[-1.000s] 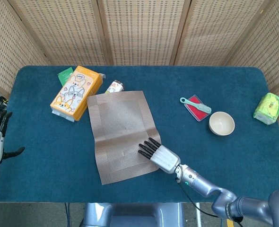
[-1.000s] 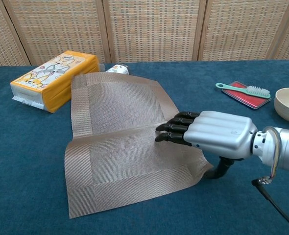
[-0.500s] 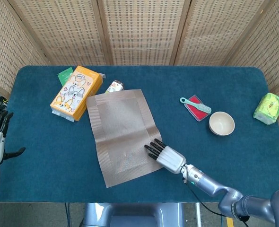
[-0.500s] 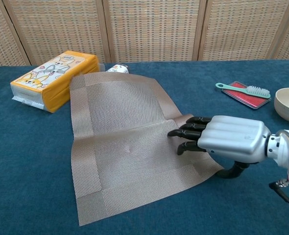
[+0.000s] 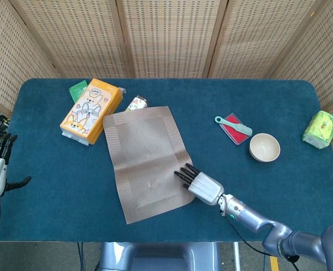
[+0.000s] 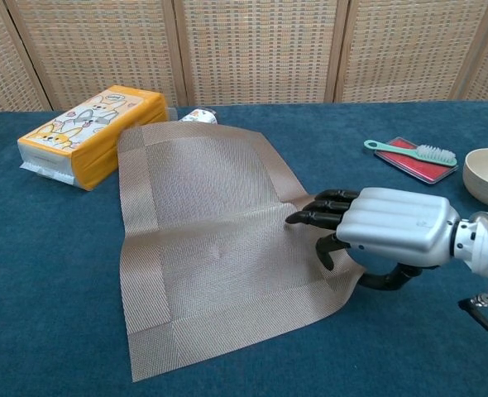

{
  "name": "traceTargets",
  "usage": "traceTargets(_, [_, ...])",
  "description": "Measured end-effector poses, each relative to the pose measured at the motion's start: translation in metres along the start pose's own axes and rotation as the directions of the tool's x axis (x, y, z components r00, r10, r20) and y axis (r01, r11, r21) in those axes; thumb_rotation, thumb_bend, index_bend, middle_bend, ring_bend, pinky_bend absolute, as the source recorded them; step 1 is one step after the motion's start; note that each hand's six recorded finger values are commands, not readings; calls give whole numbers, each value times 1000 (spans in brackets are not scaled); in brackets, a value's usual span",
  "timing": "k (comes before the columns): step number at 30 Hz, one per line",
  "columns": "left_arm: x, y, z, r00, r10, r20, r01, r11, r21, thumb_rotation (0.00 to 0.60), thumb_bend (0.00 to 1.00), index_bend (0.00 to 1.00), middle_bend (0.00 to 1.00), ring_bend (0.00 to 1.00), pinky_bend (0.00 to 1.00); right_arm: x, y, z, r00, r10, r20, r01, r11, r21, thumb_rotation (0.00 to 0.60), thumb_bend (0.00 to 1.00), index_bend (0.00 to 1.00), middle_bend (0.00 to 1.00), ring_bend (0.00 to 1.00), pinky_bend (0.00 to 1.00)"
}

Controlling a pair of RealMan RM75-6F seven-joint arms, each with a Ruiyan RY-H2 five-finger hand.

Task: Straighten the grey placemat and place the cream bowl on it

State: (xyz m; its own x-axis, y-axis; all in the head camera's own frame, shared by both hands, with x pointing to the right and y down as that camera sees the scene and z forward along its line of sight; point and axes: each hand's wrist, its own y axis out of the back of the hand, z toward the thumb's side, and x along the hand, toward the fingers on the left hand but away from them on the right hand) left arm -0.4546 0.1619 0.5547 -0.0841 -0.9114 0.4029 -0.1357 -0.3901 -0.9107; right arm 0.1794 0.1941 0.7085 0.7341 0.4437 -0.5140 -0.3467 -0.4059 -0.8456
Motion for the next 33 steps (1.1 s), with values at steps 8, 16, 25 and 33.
traceTargets(8, [0, 0, 0, 1000, -1, 1, 1, 1000, -1, 600, 0, 0, 0, 0, 0, 2, 0, 4, 1000, -15, -25, 14, 999, -40, 600, 634, 652, 0, 0, 0])
traceTargets(16, [0, -1, 0, 1000, -5, 1, 5, 1000, 1, 600, 0, 0, 0, 0, 0, 8, 7, 8, 997, -59, -54, 57, 998, -35, 600, 636, 656, 0, 0, 0])
traceTargets(25, [1, -2, 0, 1000, -8, -2, 8, 1000, 6, 600, 0, 0, 0, 0, 0, 61, 14, -3, 988, -86, -127, 97, 992, 82, 600, 637, 660, 0, 0, 0])
traceTargets(33, [-1, -5, 5, 1000, -13, 10, 13, 1000, 15, 600, 0, 0, 0, 0, 0, 143, 15, -47, 994, -27, -105, 58, 951, 302, 600, 639, 660, 0, 0, 0])
